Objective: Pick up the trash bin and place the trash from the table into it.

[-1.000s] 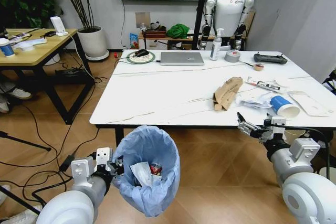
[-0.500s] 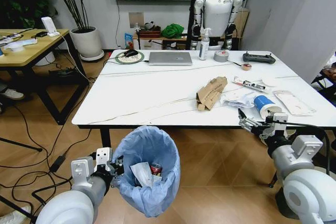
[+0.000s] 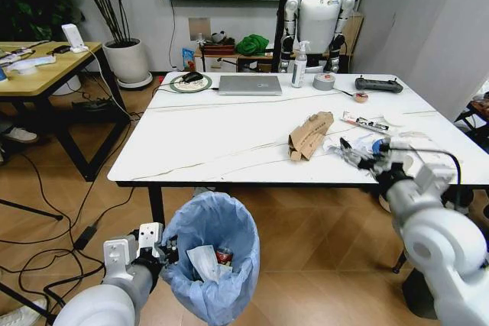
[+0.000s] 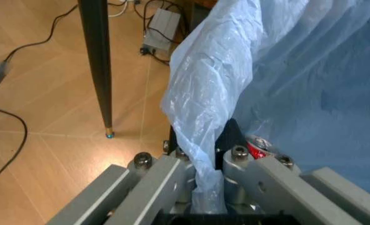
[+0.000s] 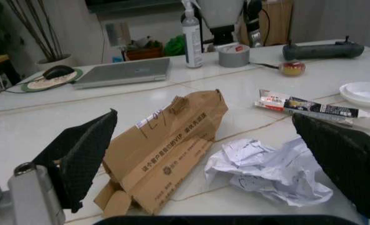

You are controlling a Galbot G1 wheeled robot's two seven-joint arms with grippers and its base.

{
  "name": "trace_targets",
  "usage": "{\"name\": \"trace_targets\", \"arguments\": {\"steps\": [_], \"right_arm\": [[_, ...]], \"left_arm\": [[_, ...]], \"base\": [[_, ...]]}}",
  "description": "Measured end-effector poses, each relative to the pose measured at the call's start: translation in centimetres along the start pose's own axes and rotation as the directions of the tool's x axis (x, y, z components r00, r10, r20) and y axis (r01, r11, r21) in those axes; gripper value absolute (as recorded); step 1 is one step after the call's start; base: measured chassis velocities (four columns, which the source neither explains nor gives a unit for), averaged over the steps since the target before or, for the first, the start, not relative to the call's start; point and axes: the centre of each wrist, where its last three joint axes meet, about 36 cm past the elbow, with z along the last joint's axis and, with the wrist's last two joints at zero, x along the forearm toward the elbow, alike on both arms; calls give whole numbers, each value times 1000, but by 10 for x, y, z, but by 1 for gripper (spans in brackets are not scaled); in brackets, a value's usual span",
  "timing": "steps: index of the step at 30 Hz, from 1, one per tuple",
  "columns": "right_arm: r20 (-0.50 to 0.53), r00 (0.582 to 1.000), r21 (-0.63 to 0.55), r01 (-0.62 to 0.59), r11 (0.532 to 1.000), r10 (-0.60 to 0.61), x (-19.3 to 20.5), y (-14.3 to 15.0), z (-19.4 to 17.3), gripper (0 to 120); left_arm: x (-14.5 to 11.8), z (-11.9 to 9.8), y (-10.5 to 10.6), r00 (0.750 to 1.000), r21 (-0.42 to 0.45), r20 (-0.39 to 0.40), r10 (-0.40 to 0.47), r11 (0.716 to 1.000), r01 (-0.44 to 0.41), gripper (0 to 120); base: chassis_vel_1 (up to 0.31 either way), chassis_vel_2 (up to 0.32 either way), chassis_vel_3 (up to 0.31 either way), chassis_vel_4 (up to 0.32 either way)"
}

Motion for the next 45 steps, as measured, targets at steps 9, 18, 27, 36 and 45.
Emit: {"name": "trace_targets", "arguments": {"steps": [9, 18, 27, 36, 45], "right_arm": [[22, 1000, -7, 5, 1000, -5, -2, -1, -3, 100], [40, 999, -48, 21, 999, -19, -17, -5, -19, 100], [33, 998, -100, 56, 993, -53, -74, 8, -52, 100], [-73, 997, -119, -20, 993, 12, -124, 5, -61, 100], [-137, 988, -109, -86, 990, 70, -145, -12, -56, 100]], "left_arm": [[0, 0, 1, 1000, 1, -1, 0, 1000, 0, 0], [1, 4, 2, 1000, -10, -24, -7, 1000, 7, 0], [2, 11, 5, 998, -15, -52, -23, 1000, 23, 0], [3, 9, 10, 998, -11, -43, -48, 999, 48, 0], [3, 8, 10, 998, 1, -40, -46, 999, 46, 0]], "base": [[0, 0, 0, 0], [0, 0, 0, 0], [0, 0, 0, 0], [0, 0, 0, 0], [0, 0, 0, 0]]}}
